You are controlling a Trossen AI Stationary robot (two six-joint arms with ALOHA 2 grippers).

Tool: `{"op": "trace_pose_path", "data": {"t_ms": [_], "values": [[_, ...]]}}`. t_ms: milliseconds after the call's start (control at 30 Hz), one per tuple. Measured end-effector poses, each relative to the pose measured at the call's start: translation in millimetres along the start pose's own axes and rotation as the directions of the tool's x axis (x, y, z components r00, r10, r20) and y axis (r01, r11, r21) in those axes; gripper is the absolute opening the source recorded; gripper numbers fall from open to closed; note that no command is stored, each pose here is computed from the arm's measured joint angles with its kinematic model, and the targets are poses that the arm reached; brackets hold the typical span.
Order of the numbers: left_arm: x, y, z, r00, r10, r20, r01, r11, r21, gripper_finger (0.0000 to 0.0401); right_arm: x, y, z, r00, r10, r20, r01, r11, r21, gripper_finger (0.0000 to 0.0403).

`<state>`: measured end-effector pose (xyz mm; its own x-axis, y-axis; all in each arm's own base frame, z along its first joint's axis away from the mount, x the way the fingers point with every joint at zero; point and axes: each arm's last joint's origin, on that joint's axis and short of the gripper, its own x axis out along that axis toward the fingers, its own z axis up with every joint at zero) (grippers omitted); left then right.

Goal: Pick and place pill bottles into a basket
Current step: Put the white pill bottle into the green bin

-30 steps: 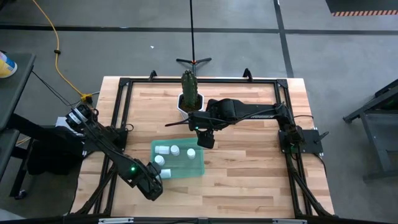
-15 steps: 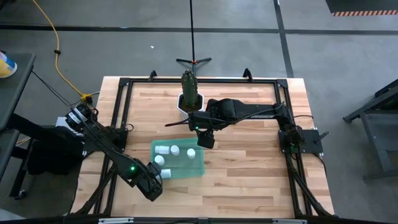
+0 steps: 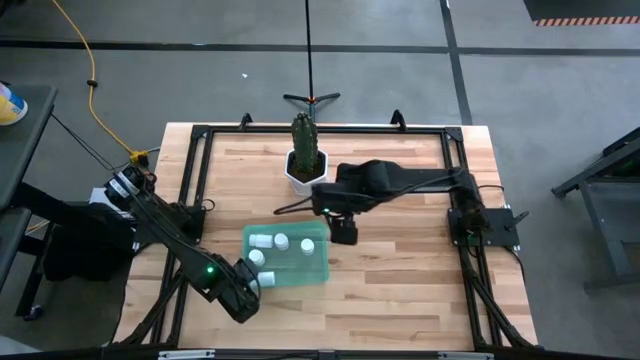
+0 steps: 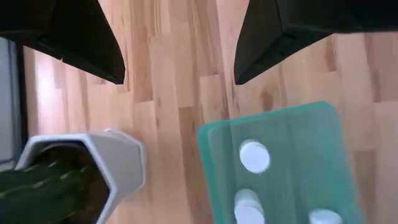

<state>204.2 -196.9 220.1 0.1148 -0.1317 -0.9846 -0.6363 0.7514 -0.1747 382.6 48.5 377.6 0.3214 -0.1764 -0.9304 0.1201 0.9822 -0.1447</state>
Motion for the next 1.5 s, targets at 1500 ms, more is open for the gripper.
{"op": "trace_pose_path", "data": {"t_ms": [1500], "values": [[-84, 42, 94, 0.964, -0.142, 0.225, 0.115, 0.984, 0.133, 0.0193, 11, -8, -238, 0.452, 0.037, 0.891, -0.602, 0.750, 0.274, 0.0293]]}}
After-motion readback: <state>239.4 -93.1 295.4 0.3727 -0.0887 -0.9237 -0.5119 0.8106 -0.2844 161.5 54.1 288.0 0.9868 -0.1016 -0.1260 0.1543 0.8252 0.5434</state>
